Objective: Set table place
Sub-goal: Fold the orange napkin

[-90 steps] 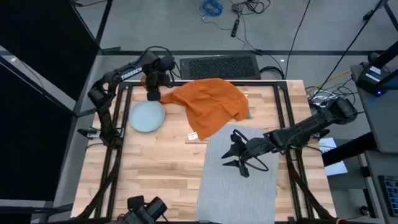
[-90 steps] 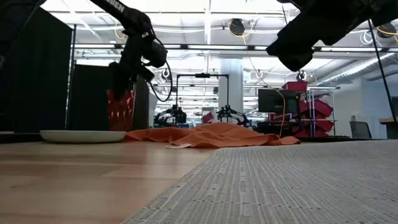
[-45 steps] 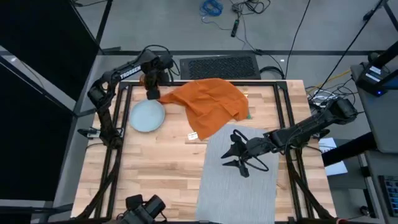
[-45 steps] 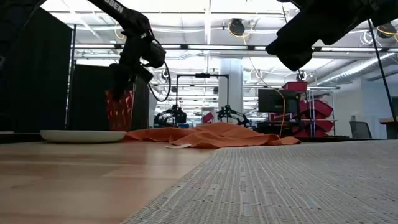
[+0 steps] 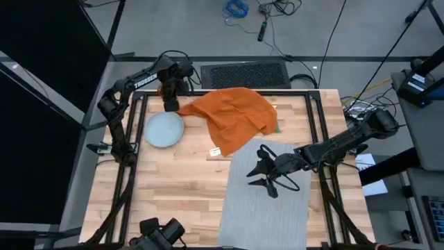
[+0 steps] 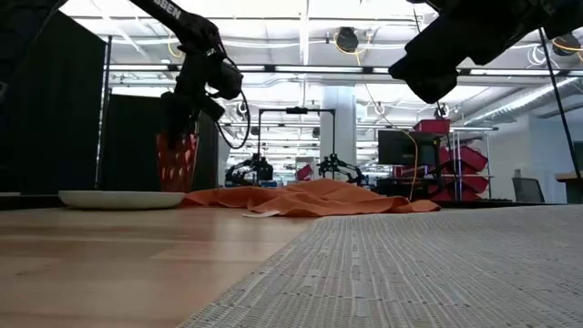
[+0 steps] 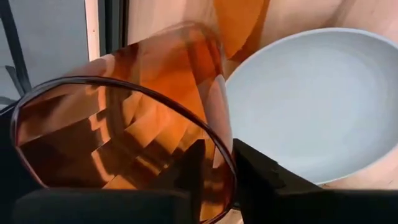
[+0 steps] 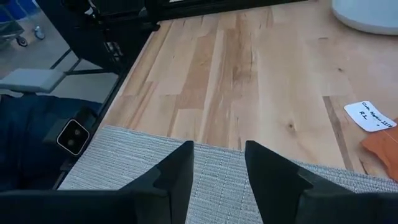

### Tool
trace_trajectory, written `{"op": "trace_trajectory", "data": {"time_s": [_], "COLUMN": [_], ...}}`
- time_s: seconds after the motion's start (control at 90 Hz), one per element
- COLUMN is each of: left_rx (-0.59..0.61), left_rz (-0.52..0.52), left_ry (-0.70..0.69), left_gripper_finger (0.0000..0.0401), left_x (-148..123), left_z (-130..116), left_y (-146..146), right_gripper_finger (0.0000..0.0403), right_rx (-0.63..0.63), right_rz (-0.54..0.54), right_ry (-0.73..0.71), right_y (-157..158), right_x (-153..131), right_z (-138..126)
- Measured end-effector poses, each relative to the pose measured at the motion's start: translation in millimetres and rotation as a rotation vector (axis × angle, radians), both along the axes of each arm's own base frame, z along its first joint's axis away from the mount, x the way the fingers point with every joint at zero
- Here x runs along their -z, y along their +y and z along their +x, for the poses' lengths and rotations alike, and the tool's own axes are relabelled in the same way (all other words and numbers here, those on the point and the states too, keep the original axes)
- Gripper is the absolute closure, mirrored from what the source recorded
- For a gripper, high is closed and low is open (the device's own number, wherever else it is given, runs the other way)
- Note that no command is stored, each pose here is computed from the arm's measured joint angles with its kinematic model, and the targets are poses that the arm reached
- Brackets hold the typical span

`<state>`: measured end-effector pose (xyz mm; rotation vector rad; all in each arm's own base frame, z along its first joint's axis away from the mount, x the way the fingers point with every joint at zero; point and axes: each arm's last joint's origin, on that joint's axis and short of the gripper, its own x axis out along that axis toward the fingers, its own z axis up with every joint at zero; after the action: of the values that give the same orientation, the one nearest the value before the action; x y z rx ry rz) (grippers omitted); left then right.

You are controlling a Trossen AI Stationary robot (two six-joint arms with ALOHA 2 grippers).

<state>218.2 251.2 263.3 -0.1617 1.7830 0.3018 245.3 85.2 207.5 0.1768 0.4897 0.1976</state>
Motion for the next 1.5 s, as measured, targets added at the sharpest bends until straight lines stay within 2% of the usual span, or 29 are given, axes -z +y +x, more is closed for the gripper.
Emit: {"op": "trace_trajectory", "data": {"time_s": [0.378,0.756,0.9,1.044,1.344,1.5], "left_rx": [0.025,0.029,0.040,0.063,0.210,0.269], "left_rz": [0.026,0.116,0.108,0.095,0.110,0.122], "left_ry": [0.032,-0.048,-0.044,-0.042,-0.046,-0.098], "left_gripper_finger": [0.0337,0.0337,0.0337,0.0337,0.0337,0.0337], "left_x": [-1.7,-44.0,-50.6,-50.3,-50.2,-50.0], "left_z": [5.7,14.7,17.9,26.6,56.9,74.7], "left_y": [-5.7,-7.4,-13.7,-24.6,-60.5,-81.0], "right_gripper_finger": [0.0271,0.0271,0.0271,0.0271,0.0271,0.0271], "right_rx": [-0.001,-0.002,-0.004,-0.005,-0.014,-0.032], "right_rz": [-0.003,-0.004,-0.009,-0.011,-0.018,-0.010], "right_ry": [0.000,-0.001,-0.002,-0.002,-0.031,-0.048], "right_y": [0.0,0.0,0.0,0.0,0.3,0.6], "right_x": [0.0,0.0,0.0,0.0,-2.2,-3.9], "right_z": [0.0,0.0,-0.1,-0.1,0.9,1.7]}}
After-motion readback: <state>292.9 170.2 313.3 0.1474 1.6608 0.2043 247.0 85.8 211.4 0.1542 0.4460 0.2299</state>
